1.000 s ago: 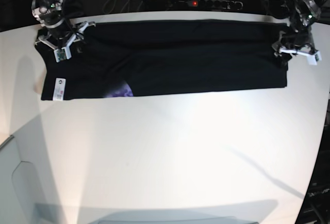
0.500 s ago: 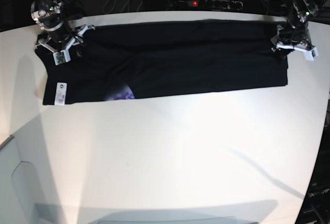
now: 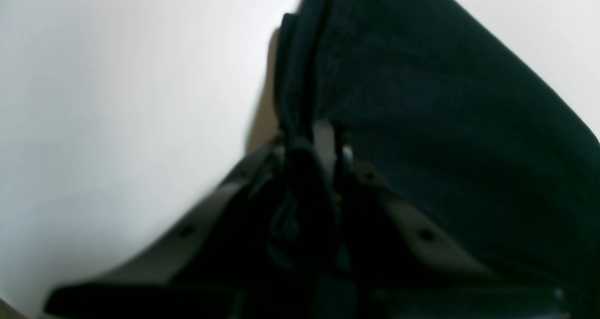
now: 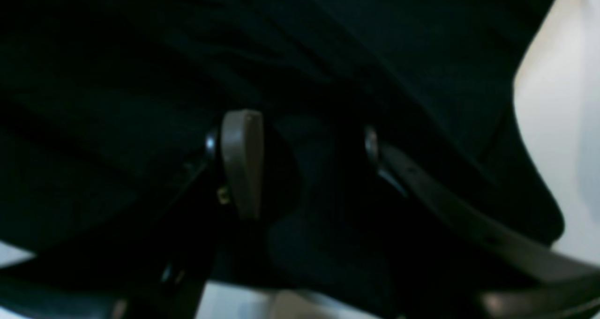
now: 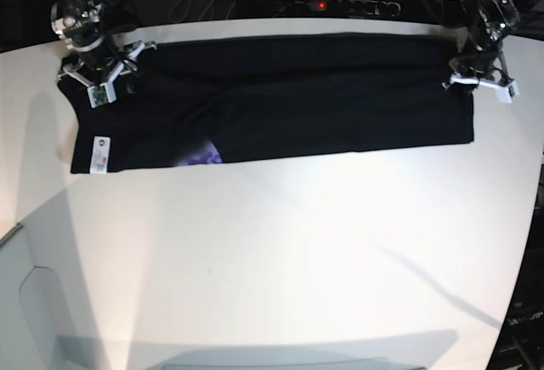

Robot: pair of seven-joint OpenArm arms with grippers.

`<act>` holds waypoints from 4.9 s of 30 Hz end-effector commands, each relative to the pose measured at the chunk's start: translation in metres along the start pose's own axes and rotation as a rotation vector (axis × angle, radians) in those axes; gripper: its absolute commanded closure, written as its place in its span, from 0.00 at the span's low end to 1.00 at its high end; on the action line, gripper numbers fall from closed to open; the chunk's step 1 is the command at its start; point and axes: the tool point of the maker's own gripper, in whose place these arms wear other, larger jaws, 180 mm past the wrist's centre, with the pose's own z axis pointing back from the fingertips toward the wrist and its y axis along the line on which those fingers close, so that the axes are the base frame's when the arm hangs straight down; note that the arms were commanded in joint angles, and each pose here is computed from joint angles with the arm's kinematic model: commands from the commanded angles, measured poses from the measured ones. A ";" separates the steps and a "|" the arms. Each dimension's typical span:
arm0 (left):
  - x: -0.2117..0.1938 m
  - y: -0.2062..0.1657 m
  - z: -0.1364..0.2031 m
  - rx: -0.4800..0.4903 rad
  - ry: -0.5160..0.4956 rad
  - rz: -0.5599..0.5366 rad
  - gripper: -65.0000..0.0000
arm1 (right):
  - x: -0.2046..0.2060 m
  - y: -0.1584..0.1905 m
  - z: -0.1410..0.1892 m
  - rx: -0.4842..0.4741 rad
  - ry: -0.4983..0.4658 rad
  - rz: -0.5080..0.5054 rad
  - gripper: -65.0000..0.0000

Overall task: Fold the T-shirt properly
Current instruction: 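Hold both ends of the folded strip and straighten it with both grippers, then grasp the strip end with the left gripper and lift it, then fold the held strip end over toward the right gripper with the left gripper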

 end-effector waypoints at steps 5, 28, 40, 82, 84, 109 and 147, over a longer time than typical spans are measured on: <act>0.069 -0.027 0.012 -0.046 -0.170 -0.074 1.00 | -0.005 -0.001 0.002 -0.001 0.028 0.021 0.58; -0.021 -0.246 0.040 -0.340 -0.136 -0.414 1.00 | 0.001 0.009 -0.002 0.027 0.019 0.037 0.58; 0.072 -0.093 0.058 -0.134 -0.216 -0.207 1.00 | 0.006 0.007 -0.011 0.031 0.010 0.026 0.58; -0.030 -0.212 0.051 -0.268 -0.200 -0.372 1.00 | 0.015 0.016 -0.016 0.056 -0.009 0.035 0.58; -0.044 -0.234 0.052 -0.313 -0.180 -0.431 1.00 | 0.016 0.016 -0.017 0.055 -0.010 0.035 0.58; -0.141 -0.360 0.043 -0.500 -0.030 -0.572 1.00 | 0.025 0.015 -0.019 0.052 -0.028 0.038 0.58; -0.162 -0.348 0.055 -0.568 0.032 -0.633 0.61 | 0.036 0.011 -0.021 0.043 -0.052 0.041 0.57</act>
